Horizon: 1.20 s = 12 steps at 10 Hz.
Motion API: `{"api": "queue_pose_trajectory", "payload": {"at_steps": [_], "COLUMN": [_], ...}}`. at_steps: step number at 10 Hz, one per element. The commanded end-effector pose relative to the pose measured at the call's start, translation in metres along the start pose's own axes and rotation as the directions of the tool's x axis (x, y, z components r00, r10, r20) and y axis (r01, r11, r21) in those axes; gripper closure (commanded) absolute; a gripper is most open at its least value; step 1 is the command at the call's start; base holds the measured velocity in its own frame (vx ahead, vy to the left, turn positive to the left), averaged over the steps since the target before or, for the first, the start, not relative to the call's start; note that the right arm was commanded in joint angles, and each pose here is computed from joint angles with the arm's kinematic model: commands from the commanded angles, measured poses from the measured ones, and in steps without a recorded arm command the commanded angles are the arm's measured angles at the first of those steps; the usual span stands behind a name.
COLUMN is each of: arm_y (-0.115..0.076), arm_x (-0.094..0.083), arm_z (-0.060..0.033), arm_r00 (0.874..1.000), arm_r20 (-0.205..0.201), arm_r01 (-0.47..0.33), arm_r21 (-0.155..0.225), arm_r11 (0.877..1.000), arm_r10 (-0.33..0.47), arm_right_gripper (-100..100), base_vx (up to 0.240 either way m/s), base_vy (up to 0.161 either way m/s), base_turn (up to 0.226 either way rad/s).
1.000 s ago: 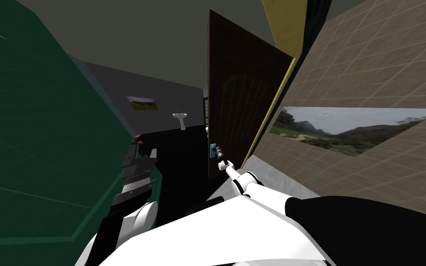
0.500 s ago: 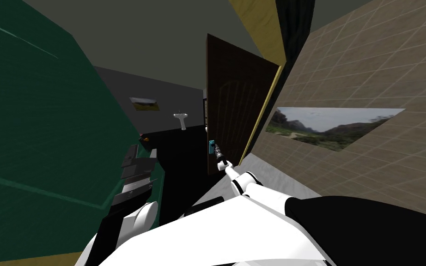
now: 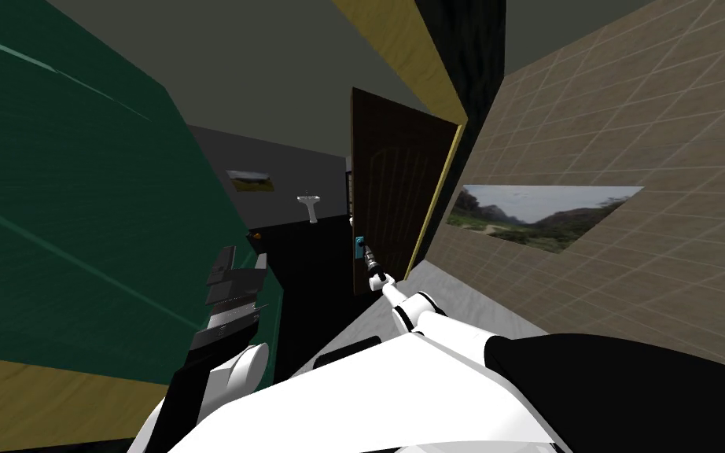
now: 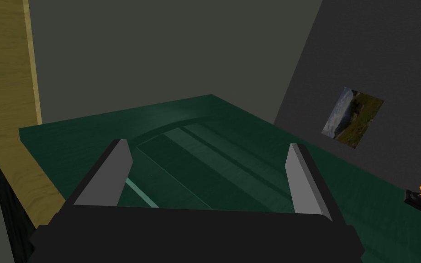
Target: Push the door open
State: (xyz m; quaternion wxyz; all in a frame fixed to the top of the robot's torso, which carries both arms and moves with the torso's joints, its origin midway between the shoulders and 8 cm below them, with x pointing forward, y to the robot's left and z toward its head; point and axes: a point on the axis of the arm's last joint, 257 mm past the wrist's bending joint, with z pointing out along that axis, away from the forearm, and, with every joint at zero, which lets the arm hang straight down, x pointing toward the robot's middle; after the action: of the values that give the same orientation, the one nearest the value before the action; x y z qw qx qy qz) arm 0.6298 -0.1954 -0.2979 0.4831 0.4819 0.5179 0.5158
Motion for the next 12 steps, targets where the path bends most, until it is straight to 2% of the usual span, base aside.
{"api": "queue_pose_trajectory", "payload": {"at_steps": [1,8,9,12], "arm_y": [0.0011,0.0015,0.0015,0.0015], "arm_x": [-0.002,-0.0084,-0.0084,-0.0084], "arm_z": [-0.0002,-0.0011,-0.0011,-0.0011], "arm_r00": [1.0,1.0,1.0,1.0], "arm_r20": [0.003,0.015,0.015,0.015], "arm_r01": [0.001,0.001,0.001,0.001], "arm_r21": [-0.003,-0.008,-0.008,-0.008], "arm_r11": [1.0,1.0,1.0,1.0], "arm_r10": [-0.001,-0.001,-0.001,-0.001], "arm_right_gripper": [-100,-100,100,100], "base_vx": [0.174,0.179,-0.014,-0.027], "base_vy": [0.005,0.018,-0.001,-0.003], "base_turn": [0.022,0.02,-0.005,0.002]}}
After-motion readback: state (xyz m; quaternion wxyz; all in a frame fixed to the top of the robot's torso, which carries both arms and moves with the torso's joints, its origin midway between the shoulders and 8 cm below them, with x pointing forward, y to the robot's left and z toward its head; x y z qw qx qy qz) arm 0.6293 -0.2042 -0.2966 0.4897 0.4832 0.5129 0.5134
